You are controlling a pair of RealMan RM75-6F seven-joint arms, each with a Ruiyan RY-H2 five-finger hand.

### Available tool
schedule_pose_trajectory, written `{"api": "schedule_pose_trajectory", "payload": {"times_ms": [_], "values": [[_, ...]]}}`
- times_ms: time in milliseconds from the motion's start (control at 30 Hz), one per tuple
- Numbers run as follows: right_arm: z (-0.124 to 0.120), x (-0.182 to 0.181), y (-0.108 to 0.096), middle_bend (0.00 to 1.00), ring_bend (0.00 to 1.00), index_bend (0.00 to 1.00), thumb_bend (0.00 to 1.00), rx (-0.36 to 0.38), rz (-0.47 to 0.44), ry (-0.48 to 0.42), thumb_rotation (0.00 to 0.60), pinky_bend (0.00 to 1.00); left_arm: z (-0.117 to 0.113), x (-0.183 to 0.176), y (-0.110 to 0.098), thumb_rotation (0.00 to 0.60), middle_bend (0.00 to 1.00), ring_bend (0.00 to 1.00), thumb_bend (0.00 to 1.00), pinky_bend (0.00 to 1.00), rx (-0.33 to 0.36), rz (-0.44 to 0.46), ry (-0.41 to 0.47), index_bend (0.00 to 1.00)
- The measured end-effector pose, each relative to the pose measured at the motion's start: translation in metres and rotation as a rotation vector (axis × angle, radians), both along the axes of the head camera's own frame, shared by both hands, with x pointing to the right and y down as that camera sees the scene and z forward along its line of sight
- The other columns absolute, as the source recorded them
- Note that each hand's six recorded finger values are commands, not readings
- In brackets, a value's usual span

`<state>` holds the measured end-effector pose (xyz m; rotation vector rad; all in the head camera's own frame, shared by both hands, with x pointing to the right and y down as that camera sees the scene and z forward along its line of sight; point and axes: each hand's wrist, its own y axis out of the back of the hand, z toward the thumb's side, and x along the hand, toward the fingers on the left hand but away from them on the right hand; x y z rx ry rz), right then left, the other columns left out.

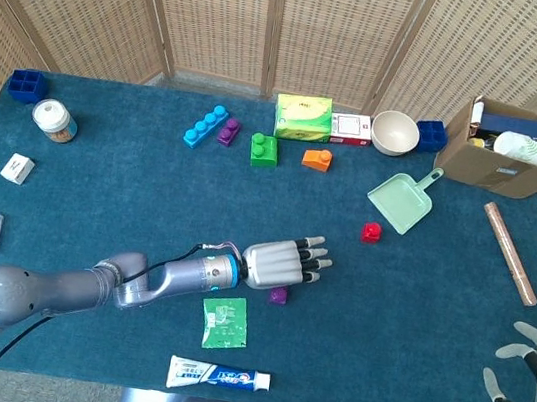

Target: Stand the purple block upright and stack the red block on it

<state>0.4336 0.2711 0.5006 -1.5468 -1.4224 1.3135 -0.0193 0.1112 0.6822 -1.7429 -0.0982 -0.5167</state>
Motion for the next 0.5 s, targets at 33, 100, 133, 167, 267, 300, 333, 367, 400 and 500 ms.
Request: {"api": "schedule_pose_trajectory", "payload": {"times_ms": [33,100,133,167,267,300,333,367,400,500], "values": [[0.000,0.000,0.000,0.28,0.01,0.49,0.24,0.000,-0.001,0.000,0.600,0.07,-0.003,-0.001,-0.003,0.600,0.02,0.00,0.29,0.00,0.003,-0.005,0.004,0.16],[0.000,0.000,0.000,0.28,0.01,0.49,0.24,-0.002,-0.006,0.001,0.600,0.07,-0.009,-0.006,-0.008,0.600,0.01,0.00,0.29,0.00,0.010,-0.016,0.012,0.16],[0.000,-0.001,-0.001,0.28,0.01,0.49,0.24,-0.003,-0.008,0.002,0.600,0.07,-0.012,-0.009,-0.011,0.600,0.01,0.00,0.29,0.00,0.012,-0.022,0.016,0.16],[0.000,-0.001,-0.001,0.28,0.01,0.49,0.24,-0.004,-0.011,0.002,0.600,0.07,-0.014,-0.010,-0.012,0.600,0.01,0.00,0.29,0.00,0.013,-0.026,0.018,0.16],[0.001,0.000,-0.002,0.28,0.01,0.49,0.24,-0.014,-0.025,0.011,0.600,0.07,-0.025,-0.022,-0.020,0.600,0.01,0.00,0.29,0.00,0.025,-0.041,0.030,0.15],[0.002,0.000,-0.002,0.28,0.01,0.49,0.24,-0.021,-0.032,0.018,0.600,0.07,-0.030,-0.028,-0.023,0.600,0.01,0.00,0.29,0.00,0.029,-0.049,0.035,0.15],[0.002,0.001,-0.003,0.28,0.01,0.48,0.24,-0.027,-0.039,0.026,0.600,0.07,-0.034,-0.033,-0.025,0.600,0.01,0.00,0.29,0.00,0.030,-0.056,0.038,0.15],[0.001,0.002,-0.005,0.28,0.01,0.48,0.24,-0.034,-0.049,0.033,0.600,0.07,-0.038,-0.040,-0.027,0.600,0.01,0.00,0.29,0.00,0.032,-0.064,0.041,0.15],[0.000,0.003,-0.007,0.28,0.01,0.48,0.24,-0.039,-0.058,0.036,0.600,0.07,-0.044,-0.050,-0.029,0.600,0.01,0.00,0.29,0.00,0.033,-0.077,0.044,0.15],[0.001,0.001,-0.014,0.28,0.01,0.48,0.24,-0.055,-0.089,0.030,0.600,0.07,-0.058,-0.081,-0.034,0.600,0.01,0.00,0.29,0.00,0.027,-0.121,0.043,0.16]]}}
